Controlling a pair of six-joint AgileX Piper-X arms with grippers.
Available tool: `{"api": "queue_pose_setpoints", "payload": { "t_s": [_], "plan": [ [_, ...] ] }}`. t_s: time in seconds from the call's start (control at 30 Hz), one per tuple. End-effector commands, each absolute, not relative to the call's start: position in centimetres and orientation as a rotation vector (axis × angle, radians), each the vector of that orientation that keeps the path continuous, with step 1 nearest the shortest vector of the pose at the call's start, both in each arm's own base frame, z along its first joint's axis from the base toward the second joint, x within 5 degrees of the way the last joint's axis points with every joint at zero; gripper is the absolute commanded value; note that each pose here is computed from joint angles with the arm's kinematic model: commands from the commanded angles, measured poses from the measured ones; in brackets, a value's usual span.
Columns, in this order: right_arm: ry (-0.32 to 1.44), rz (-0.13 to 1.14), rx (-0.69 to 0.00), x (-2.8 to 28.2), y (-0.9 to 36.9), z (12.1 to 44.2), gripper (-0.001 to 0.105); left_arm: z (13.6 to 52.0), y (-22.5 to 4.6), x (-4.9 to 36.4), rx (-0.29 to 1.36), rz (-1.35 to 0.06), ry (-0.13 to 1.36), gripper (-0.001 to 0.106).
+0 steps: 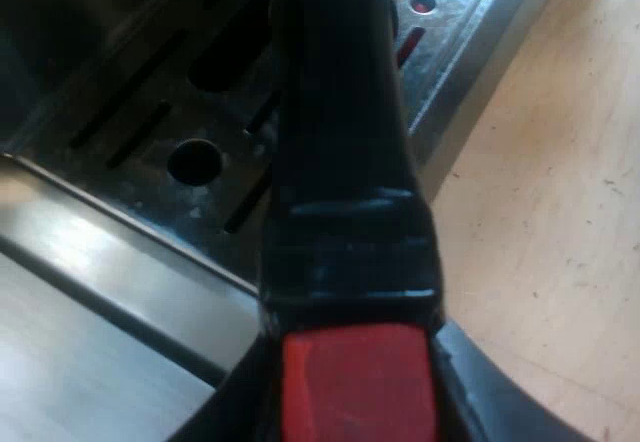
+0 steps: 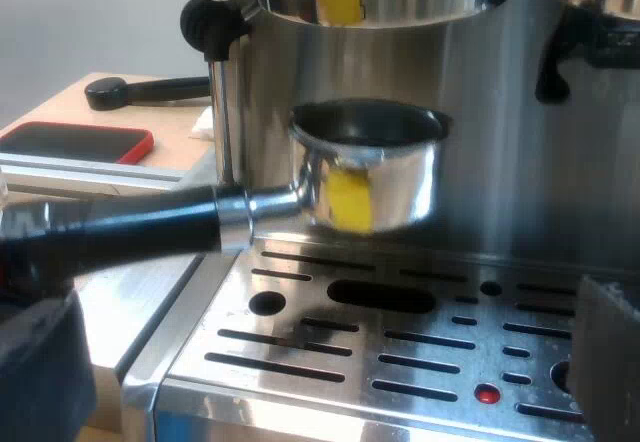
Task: Put the handle in the coffee machine
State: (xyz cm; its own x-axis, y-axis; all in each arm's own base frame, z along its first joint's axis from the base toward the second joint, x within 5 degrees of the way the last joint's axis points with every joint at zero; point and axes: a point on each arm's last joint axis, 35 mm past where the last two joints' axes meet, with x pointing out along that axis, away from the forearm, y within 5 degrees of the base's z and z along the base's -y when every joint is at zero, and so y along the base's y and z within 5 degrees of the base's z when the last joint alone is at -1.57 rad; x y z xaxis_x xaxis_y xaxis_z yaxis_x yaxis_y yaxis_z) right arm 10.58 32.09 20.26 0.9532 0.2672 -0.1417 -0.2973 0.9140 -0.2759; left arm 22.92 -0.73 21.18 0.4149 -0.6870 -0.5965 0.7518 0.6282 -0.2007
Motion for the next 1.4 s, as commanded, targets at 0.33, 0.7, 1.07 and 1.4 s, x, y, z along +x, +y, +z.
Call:
{"api": "queue_pose_setpoints", "payload": {
  "t_s": [0.33,0.7,1.07,1.4],
  "plan": [
    [0.093,0.275,-0.299,10.7,32.2,20.6,0.1,23.1,-0.7,25.2,0.119,-0.94,0.608,0.0],
    [0.093,0.275,-0.299,10.7,32.2,20.6,0.1,23.8,-0.7,25.6,0.135,-0.947,0.561,0.0],
    [0.093,0.275,-0.299,10.7,32.2,20.6,0.1,23.9,-0.7,25.8,0.148,-0.929,0.554,0.0],
    [0.093,0.275,-0.299,10.7,32.2,20.6,0.1,24.5,-0.6,26.2,0.172,-0.917,0.525,0.0]
  ]
}}
